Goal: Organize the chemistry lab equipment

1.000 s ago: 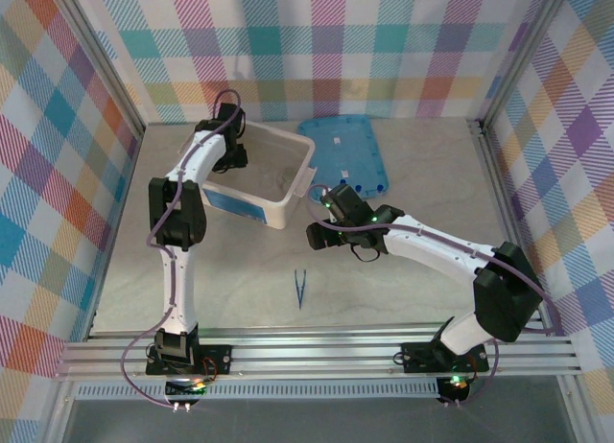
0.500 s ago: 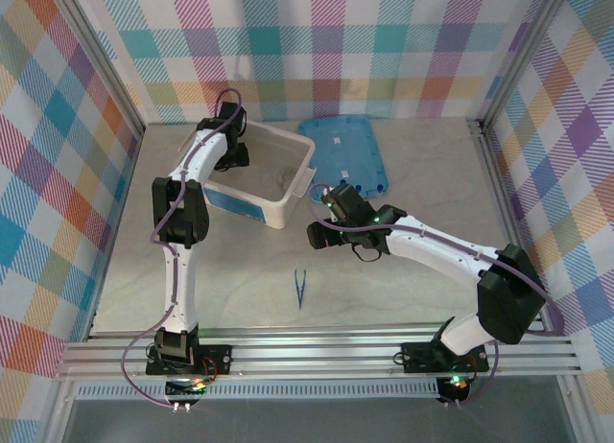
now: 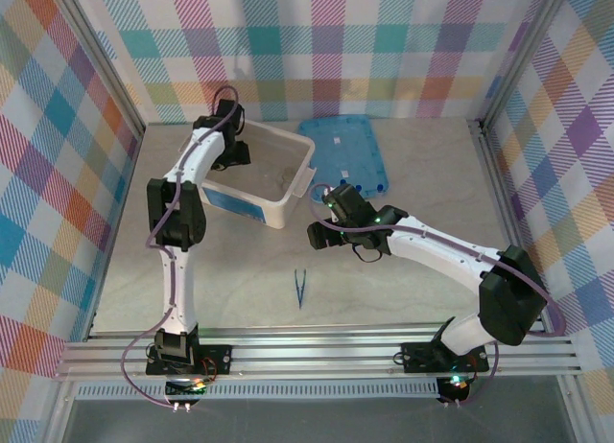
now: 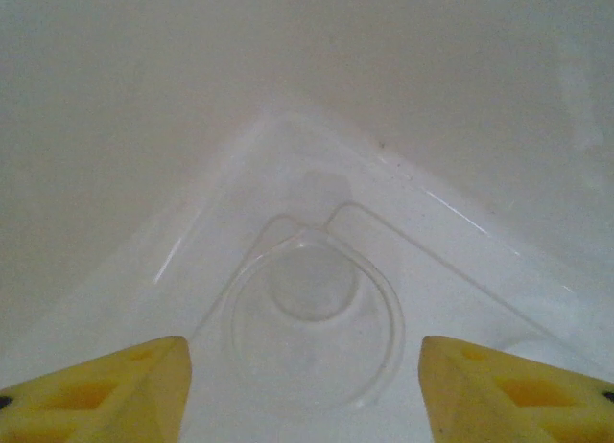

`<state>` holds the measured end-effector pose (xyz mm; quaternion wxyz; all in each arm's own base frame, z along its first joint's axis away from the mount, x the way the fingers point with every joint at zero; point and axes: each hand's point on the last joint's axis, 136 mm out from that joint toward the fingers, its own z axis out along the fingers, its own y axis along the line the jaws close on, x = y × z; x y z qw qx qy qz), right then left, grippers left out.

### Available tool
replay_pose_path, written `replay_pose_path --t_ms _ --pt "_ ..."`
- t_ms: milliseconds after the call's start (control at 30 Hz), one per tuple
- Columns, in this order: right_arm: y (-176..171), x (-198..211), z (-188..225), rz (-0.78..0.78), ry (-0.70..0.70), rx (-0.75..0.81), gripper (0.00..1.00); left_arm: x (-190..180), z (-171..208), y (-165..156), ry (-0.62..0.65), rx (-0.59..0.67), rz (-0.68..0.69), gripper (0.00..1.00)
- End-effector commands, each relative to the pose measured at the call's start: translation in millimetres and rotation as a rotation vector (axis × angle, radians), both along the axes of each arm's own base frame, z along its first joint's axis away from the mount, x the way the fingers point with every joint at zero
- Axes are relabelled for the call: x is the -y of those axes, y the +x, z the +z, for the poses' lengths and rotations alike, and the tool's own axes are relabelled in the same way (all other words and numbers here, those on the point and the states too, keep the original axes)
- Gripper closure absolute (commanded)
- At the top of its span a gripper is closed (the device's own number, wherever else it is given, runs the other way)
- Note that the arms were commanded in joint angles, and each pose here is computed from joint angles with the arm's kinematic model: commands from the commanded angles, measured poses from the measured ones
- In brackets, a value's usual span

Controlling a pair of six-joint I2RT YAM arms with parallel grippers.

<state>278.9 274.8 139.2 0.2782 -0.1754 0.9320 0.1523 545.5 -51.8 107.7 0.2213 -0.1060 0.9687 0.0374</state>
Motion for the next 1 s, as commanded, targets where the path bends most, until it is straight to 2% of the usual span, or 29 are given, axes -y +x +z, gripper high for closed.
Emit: replay_pose_path --t_ms 0,300,567,967 --pt "-1 4 10 -0.017 0.034 0.017 0.15 1 61 -6 0.011 0.113 0.01 0.32" --pt "-9 -1 10 0.002 0.027 0.004 0.14 14 111 -29 0.049 0.204 -0.017 0.31" --pt "-32 -14 -15 0.026 -0.047 -0.045 0.14 47 152 -79 0.045 0.335 -0.083 0.31" --pt "-62 -48 -37 0.063 -0.141 -0.082 0.19 73 137 -151 -0.023 0.387 -0.167 0.33"
